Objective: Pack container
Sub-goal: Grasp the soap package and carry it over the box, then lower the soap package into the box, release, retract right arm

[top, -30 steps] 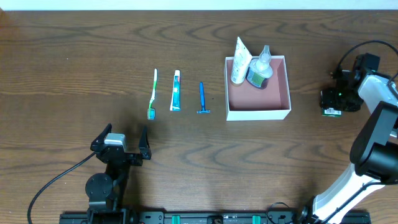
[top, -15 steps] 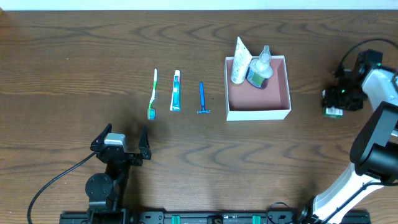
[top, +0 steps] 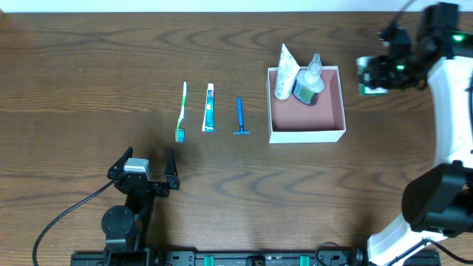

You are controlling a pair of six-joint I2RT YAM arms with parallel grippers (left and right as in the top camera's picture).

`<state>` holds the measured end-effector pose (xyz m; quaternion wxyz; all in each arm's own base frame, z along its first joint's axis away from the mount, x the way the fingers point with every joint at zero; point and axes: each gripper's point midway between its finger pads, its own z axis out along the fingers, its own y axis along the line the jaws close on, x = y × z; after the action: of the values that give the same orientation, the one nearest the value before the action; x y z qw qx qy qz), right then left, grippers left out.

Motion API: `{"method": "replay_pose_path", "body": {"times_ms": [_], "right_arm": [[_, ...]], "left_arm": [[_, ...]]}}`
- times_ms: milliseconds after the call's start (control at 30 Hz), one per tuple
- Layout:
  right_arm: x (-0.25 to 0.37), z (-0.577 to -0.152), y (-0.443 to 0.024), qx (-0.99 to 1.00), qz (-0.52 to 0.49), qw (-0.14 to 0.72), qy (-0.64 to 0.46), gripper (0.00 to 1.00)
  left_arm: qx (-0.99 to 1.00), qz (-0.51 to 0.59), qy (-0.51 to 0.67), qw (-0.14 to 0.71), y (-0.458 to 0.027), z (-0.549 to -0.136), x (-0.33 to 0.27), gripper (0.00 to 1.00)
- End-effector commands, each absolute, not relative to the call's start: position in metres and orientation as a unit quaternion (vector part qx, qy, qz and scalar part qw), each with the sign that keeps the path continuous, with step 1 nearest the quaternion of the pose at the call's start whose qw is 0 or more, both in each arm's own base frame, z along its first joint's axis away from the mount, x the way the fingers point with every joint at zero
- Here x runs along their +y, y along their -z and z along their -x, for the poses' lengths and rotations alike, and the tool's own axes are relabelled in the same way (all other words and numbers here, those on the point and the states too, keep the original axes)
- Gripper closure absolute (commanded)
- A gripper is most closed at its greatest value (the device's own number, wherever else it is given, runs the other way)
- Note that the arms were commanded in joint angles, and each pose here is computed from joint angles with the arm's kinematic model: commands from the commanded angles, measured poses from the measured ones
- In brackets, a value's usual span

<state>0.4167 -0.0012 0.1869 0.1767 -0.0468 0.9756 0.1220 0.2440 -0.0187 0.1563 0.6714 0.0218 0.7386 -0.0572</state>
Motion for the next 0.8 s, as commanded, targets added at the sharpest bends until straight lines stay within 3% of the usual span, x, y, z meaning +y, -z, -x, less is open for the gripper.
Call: {"method": "replay_pose_path", "body": {"times_ms": [0,433,767], "right_arm": [[0.014,-0.418,-0.183,0.981,0.037,0.167,-0.090,0.60],[0.067,-0.416,-0.167,0.983,0.064,0.147,-0.085,0.59],[0.069,-0.400,-0.123,0.991,0.038,0.108,-0.064,0.57]], "left_arm": [[0.753,-0.025,0.061,0.655,-0.141,-0.243,-0.020,0.02],[0.753,-0.025,0.061,0.655,-0.141,-0.243,-0.020,0.02],[0.753,-0.025,0.061,0.655,-0.141,-0.243,-0.020,0.02]]}}
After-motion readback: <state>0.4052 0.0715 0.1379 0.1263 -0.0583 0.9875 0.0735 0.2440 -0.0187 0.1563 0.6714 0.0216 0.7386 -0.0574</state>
